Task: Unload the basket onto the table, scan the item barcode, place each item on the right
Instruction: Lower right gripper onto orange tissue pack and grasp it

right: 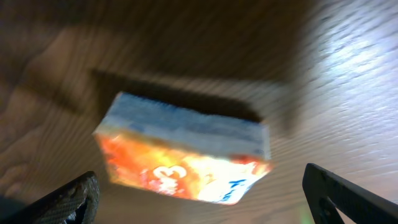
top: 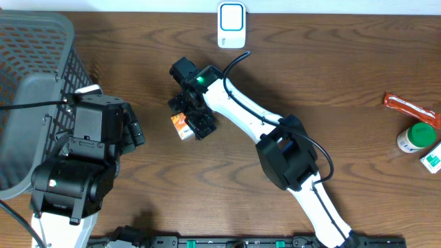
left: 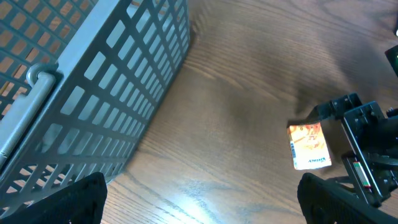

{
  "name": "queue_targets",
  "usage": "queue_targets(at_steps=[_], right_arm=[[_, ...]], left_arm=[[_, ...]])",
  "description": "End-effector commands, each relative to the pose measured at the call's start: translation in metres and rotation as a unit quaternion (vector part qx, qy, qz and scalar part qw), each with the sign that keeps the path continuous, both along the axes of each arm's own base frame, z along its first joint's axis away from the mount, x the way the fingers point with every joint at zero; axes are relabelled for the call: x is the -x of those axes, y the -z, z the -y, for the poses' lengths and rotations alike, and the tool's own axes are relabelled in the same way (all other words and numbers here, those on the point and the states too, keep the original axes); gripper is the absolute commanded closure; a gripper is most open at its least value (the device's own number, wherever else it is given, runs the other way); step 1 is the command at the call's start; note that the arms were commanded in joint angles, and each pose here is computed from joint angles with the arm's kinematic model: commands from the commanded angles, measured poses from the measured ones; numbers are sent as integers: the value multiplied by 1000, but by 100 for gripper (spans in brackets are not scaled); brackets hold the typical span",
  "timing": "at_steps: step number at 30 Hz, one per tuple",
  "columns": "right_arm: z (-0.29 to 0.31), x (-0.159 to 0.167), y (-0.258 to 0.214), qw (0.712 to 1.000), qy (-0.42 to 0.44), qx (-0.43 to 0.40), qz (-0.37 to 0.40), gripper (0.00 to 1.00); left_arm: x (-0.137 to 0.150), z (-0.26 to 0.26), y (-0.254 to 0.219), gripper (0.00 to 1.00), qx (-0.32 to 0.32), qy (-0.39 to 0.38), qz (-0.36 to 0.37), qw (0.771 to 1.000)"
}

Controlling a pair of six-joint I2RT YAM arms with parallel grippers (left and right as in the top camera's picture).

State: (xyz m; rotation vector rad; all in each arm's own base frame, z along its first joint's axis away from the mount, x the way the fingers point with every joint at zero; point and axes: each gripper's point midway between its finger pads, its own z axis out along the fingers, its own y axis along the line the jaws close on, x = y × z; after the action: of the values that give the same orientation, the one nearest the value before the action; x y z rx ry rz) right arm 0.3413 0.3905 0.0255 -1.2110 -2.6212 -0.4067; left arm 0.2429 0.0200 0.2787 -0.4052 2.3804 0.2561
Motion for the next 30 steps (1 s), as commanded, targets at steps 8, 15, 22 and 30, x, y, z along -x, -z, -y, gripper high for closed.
queue_targets(at_steps=[8, 15, 22, 30], right_arm=[[3, -11, 4, 999, 33, 17, 15, 1], [-5, -8, 31, 999, 34, 8, -10, 1], [-4, 5, 48, 999, 27, 20, -37, 6], [0, 9, 49, 999, 5, 28, -36, 37]], left_arm=[[0, 0, -3, 2, 2, -4, 5, 1000], [0, 0, -3, 2, 2, -4, 5, 1000], [0, 0, -3, 2, 2, -4, 5, 1000], [0, 0, -3, 2, 2, -4, 5, 1000]])
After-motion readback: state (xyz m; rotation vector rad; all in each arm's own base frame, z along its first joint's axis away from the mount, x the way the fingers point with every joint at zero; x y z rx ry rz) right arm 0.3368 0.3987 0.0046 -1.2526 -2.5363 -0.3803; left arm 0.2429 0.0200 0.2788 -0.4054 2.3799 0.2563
